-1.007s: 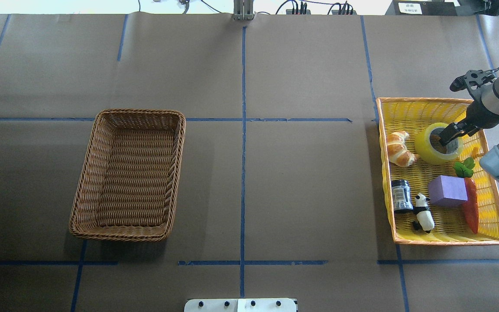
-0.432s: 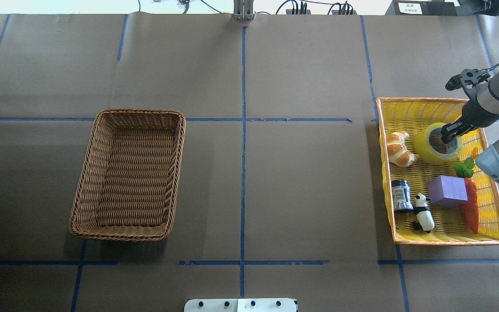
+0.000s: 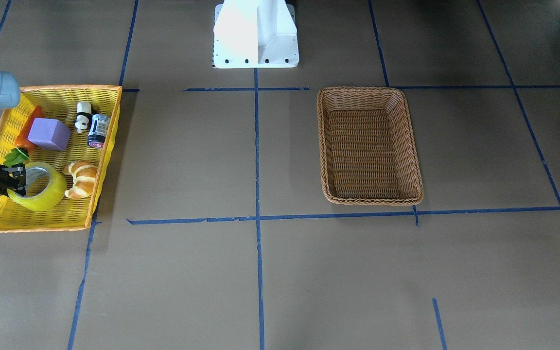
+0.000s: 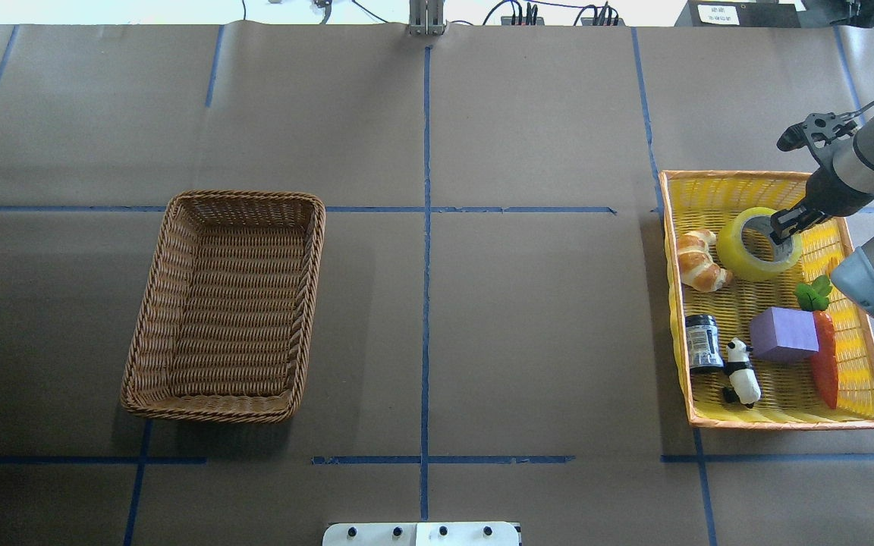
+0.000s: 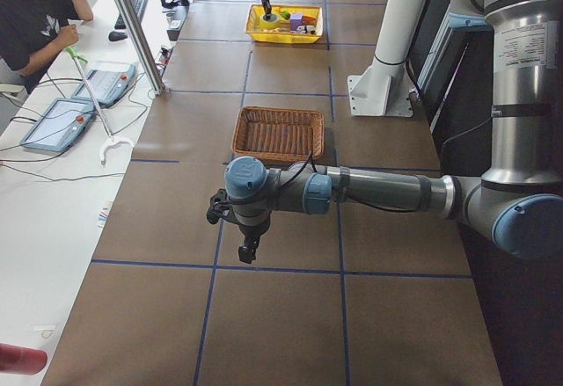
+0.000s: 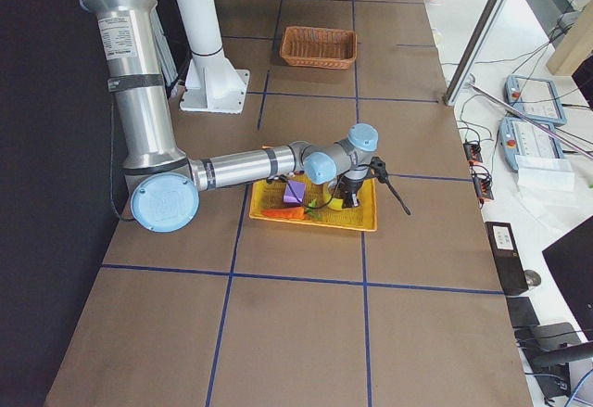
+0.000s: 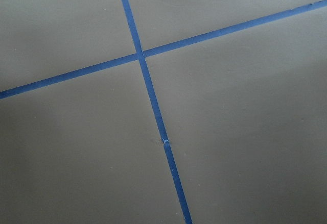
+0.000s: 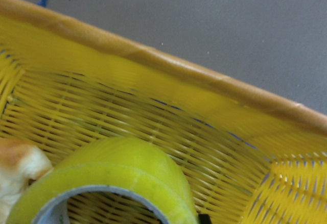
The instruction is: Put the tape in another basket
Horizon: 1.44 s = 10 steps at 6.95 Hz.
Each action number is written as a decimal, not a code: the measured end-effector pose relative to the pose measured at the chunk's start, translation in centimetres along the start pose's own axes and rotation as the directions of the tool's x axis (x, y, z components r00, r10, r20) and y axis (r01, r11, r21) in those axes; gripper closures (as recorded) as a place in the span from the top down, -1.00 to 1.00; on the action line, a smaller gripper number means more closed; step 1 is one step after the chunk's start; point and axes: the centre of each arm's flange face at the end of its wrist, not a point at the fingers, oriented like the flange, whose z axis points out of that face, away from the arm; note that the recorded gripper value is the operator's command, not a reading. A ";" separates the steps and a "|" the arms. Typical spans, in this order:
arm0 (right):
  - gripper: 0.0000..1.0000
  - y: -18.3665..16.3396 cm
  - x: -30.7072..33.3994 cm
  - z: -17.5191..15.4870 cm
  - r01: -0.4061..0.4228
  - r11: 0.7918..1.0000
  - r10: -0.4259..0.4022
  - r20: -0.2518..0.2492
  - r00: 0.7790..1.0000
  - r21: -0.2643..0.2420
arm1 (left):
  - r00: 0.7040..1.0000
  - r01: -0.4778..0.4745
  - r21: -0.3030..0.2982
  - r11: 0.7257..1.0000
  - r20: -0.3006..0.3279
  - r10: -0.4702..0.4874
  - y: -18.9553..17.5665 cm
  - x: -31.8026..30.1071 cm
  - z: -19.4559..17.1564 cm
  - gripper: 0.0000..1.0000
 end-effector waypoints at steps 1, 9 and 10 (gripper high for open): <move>-1.00 -0.2 0.7 -1.9 -0.016 0.999 0.016 0.016 1.000 0.028 | 1.000 -0.005 0.004 1.000 0.001 0.005 -0.1 0.1 -0.1 1.00; -1.00 -1.3 -8.0 -9.9 -0.294 0.915 0.205 0.312 0.928 0.275 | 0.995 0.074 0.312 0.947 -0.090 -0.048 -5.0 9.9 -0.7 1.00; -1.00 -0.9 -9.4 -10.0 -0.339 0.898 0.220 0.379 0.899 0.282 | 0.979 0.161 0.351 0.923 -0.176 -0.104 -5.4 12.6 -0.5 1.00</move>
